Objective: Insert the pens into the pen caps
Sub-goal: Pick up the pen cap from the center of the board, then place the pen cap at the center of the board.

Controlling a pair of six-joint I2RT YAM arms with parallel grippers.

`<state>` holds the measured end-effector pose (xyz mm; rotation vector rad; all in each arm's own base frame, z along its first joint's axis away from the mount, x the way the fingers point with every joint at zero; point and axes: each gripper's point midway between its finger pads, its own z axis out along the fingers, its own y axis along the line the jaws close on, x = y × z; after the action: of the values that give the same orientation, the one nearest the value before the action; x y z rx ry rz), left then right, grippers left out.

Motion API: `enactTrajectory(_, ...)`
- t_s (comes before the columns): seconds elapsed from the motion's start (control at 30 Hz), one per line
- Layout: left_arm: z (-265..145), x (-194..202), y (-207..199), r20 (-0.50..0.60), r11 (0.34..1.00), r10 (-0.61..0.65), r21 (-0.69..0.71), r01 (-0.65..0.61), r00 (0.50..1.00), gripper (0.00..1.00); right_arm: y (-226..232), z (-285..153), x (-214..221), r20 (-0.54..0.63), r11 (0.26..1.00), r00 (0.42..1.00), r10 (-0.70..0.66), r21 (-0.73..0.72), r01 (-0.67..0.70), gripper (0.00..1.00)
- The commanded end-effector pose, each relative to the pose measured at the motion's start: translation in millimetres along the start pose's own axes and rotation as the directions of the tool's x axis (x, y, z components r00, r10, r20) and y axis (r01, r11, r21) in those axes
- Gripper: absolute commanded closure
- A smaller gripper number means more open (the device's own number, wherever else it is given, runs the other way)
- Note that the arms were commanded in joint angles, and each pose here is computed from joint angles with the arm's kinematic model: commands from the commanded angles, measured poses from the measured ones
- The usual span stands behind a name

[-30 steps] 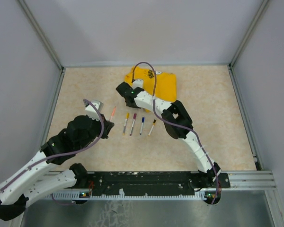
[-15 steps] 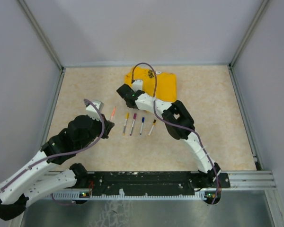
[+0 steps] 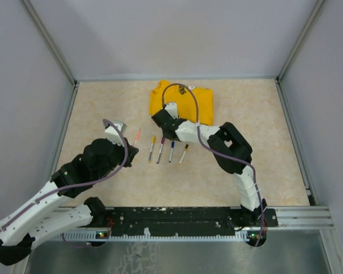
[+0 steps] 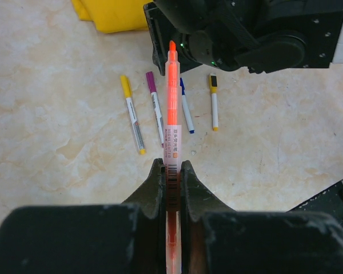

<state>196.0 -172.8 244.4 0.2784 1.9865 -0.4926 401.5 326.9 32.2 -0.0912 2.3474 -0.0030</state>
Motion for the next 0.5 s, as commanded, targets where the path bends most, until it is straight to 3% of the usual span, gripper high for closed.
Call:
enactTrajectory(0.0, 0.6, -9.4, -4.8, 0.032, 1.0, -0.003, 0.021, 0.002, 0.999, 1.0, 17.5, -42.8, -53.4, 0.161, 0.983, 0.987, -0.009, -0.18, 0.038, 0.81)
enactTrajectory(0.2, 1.3, -10.3, -6.4, 0.036, 1.0, -0.006, 0.027, 0.005, 0.999, 1.0, 12.6, -72.9, -45.7, 0.156, 0.958, 0.986, -0.052, -0.271, 0.094, 0.8)
enactTrajectory(0.47, 4.5, -9.4, -9.7, 0.032, 0.999, -0.007, 0.039, 0.006, 0.999, 1.0, -28.4, -105.7, 11.8, 0.07, 0.922, 0.974, -0.214, -0.314, 0.225, 0.79)
